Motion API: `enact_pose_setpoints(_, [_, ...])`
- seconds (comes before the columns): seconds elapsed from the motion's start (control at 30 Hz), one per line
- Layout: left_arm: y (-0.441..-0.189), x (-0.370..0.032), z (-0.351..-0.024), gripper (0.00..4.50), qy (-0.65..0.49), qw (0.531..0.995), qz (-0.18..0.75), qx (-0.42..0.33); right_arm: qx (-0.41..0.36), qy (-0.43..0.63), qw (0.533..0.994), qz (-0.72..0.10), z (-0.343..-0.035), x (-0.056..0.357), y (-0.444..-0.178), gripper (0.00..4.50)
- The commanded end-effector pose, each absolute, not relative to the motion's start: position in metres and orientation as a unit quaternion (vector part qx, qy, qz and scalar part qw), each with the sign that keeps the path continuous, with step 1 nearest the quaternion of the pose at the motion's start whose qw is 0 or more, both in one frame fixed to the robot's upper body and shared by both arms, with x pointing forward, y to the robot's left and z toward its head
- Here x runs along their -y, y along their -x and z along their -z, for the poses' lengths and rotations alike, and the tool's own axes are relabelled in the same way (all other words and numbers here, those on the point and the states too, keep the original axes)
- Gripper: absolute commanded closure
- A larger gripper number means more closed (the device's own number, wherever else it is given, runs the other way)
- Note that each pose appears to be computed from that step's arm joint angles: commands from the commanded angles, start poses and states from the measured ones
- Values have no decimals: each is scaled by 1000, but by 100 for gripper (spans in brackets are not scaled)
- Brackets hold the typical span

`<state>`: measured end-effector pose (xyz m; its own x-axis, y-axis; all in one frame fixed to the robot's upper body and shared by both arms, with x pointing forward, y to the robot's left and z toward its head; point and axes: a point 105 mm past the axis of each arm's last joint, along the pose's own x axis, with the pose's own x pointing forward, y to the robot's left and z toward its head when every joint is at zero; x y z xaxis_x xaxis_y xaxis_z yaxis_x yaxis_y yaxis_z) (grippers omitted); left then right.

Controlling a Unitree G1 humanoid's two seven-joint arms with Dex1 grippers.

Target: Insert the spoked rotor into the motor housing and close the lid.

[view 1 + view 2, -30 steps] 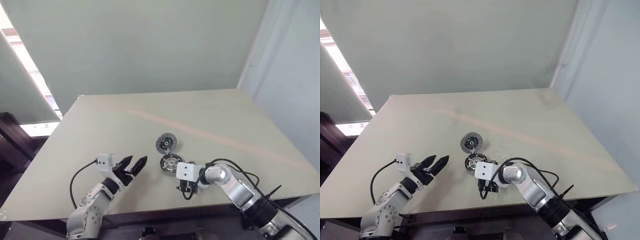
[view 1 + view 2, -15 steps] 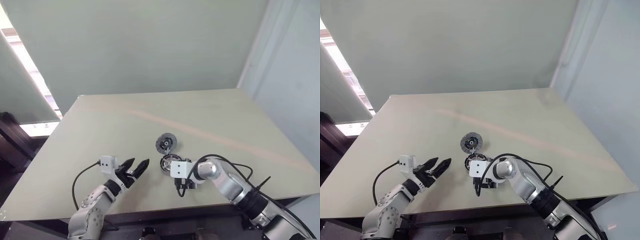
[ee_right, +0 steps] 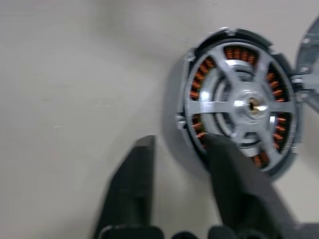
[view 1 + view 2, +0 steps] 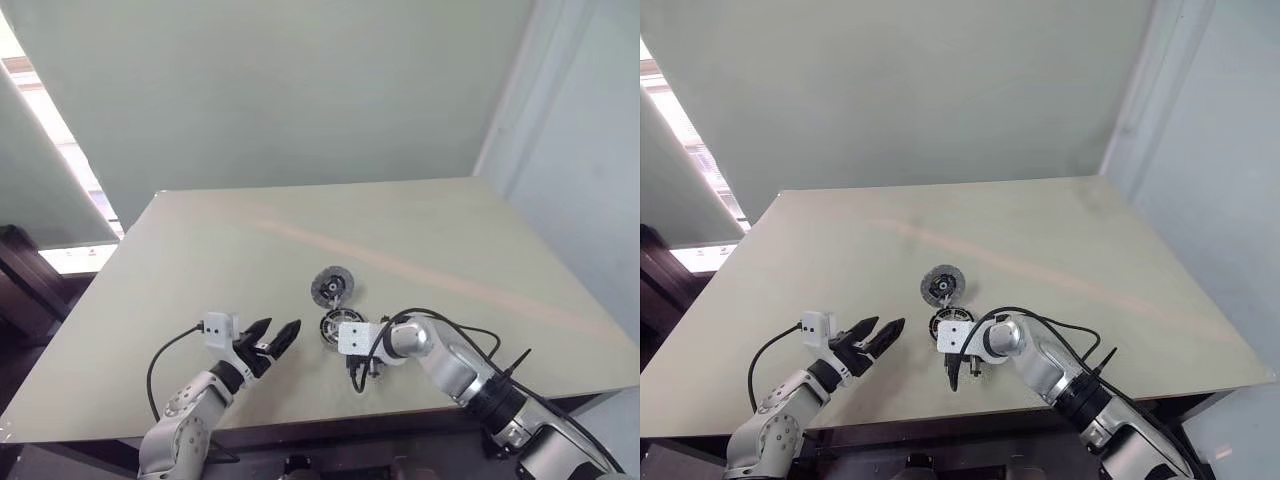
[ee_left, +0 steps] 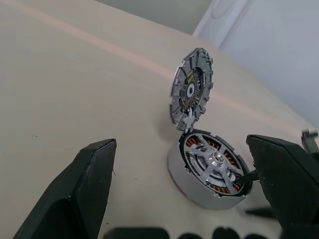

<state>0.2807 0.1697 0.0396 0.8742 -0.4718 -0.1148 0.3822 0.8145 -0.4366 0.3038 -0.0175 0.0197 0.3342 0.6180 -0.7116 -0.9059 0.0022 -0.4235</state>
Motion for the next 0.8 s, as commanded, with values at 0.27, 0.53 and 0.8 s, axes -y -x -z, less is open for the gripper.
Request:
enact_pose_setpoints(0.27, [-283,-166,-53,0,196,948,236,-85,-152,442,685,-559,-22,12,-304,447])
enact_pose_setpoints(0.53, [-284,-169,-52,0,194,949,233,-88,-141,397,698,-580,-36,-1,-296,447])
enact_pose_setpoints(0.8, [-284,-173,-51,0,192,951,227,-88,-192,305,727,-584,-57,-12,-279,447])
